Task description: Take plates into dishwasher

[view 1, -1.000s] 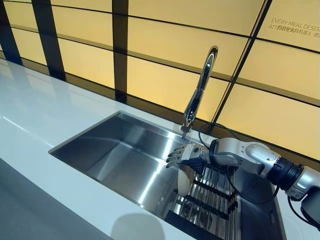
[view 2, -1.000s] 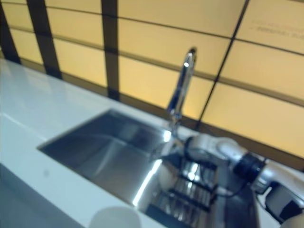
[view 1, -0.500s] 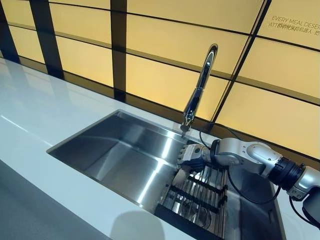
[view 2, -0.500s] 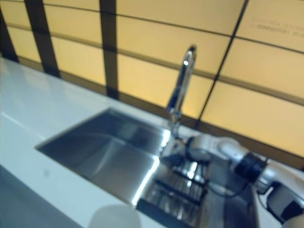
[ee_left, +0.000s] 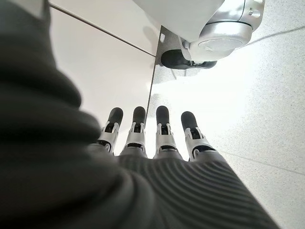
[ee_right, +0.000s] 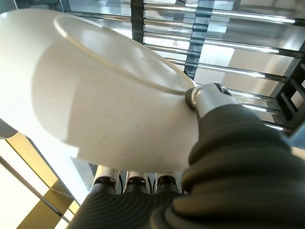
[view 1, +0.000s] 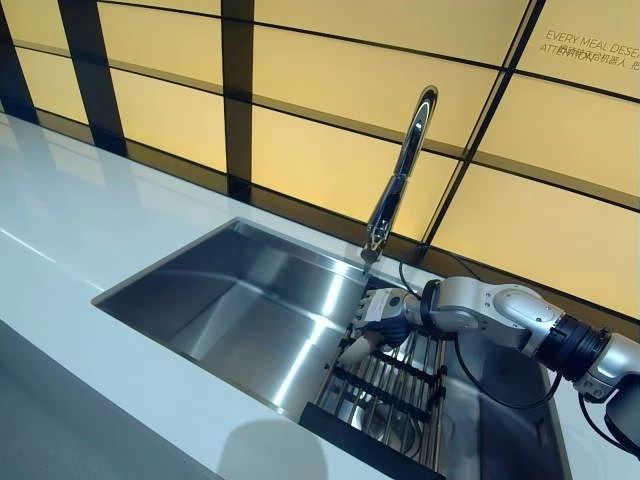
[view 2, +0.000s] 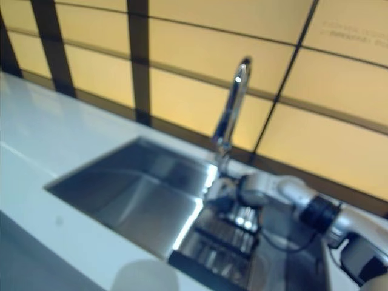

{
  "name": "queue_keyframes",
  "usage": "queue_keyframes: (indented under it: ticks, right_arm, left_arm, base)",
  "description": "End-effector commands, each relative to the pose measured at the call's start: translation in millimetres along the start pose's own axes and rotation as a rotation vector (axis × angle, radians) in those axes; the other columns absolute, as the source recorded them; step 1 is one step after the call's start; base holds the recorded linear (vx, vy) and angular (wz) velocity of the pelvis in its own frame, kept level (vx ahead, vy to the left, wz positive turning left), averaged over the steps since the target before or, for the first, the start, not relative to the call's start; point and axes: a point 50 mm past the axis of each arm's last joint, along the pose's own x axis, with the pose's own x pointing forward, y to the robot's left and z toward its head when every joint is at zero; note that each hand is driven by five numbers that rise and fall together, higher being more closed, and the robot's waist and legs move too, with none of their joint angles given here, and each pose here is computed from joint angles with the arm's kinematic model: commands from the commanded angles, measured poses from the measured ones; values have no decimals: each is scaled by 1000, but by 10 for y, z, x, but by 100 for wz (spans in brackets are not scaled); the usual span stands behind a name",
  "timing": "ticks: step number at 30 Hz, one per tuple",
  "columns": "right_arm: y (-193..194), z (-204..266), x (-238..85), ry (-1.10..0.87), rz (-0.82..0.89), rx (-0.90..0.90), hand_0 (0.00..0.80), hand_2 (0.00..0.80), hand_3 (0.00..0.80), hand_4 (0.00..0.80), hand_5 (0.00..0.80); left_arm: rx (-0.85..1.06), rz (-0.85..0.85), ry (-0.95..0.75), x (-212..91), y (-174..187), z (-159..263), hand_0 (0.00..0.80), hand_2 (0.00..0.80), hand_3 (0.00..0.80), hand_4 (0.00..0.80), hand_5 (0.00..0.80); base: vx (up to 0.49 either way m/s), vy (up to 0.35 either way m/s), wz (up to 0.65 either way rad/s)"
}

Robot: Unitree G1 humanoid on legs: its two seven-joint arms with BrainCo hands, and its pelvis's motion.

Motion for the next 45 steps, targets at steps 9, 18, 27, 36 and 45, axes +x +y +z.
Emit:
queue_keyframes:
  ticks: [9, 18, 27, 36, 45]
  right_arm:
    - [-43, -244, -308, 105, 10, 0, 800, 800, 800, 800, 800]
    - [79, -220, -539, 90, 150, -63, 800, 800, 800, 800, 800]
    - [52, -205, -707, 110, 171, -133, 800, 800, 800, 800, 800]
    - [-102, -504, -1074, 359, 22, -189, 800, 800, 800, 800, 800]
    - [-202, -949, -1855, 774, -427, 83, 800, 800, 800, 800, 800]
  left_arm:
    - [54, 11, -33, 18, 80, 87, 0, 0, 0, 0, 0]
    - [55, 3, -16, 1, 60, 2, 0, 0, 0, 0, 0]
    - [49, -8, 0, -10, 17, -63, 0, 0, 0, 0, 0]
    - [41, -11, 5, -17, 3, -93, 0, 0, 0, 0, 0]
    - [26, -14, -8, -9, 4, -46, 0, 0, 0, 0, 0]
  base:
    - [1, 4, 0]
    - [26, 55, -3]
    - [36, 76, -13]
    - [-13, 98, -22]
    - [-39, 132, -32]
